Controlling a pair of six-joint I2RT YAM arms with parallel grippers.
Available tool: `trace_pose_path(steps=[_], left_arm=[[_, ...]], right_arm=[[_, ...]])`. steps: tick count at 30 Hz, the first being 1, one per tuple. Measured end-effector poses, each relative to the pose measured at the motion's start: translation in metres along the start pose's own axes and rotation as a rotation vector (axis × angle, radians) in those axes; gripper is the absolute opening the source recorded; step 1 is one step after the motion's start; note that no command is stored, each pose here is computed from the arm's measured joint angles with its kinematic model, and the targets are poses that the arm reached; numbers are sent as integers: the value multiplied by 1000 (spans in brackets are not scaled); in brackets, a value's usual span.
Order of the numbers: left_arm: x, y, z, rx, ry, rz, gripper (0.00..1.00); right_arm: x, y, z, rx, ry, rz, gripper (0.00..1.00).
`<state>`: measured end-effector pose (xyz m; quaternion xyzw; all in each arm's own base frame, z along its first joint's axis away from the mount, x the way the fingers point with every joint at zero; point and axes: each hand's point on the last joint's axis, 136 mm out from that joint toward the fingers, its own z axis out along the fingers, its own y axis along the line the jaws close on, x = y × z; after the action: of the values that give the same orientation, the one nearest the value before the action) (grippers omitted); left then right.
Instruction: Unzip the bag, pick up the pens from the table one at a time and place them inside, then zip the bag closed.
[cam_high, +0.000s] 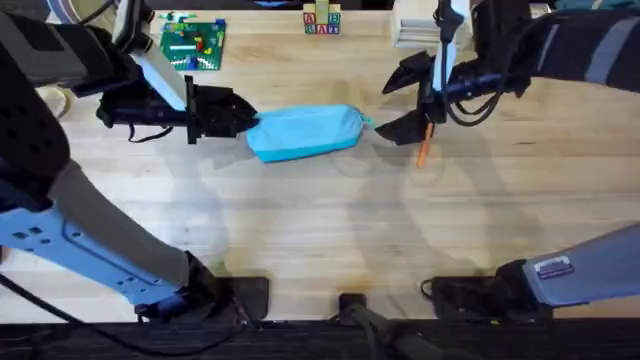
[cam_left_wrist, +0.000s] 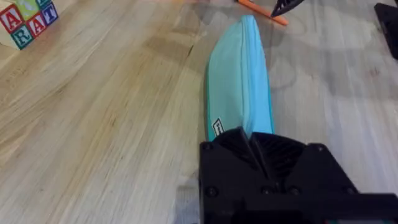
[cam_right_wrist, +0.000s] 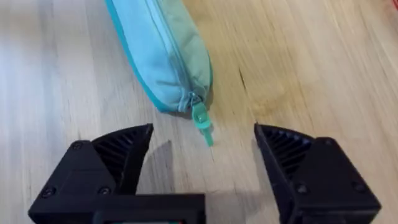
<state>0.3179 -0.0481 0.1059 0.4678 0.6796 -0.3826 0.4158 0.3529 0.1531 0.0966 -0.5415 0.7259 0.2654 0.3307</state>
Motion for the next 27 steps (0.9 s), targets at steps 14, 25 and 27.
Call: trace_pose_path(steps=[14, 25, 27], left_arm=[[0, 0, 0, 0, 0, 0, 42], [0, 0, 0, 0, 0, 0, 42], [0, 0, 0, 0, 0, 0, 42]], right_arm=[[11, 3, 19, -48, 15, 14, 983], [13, 5, 34, -71, 12, -3, 956], [14, 6, 37, -79, 9, 1, 951]])
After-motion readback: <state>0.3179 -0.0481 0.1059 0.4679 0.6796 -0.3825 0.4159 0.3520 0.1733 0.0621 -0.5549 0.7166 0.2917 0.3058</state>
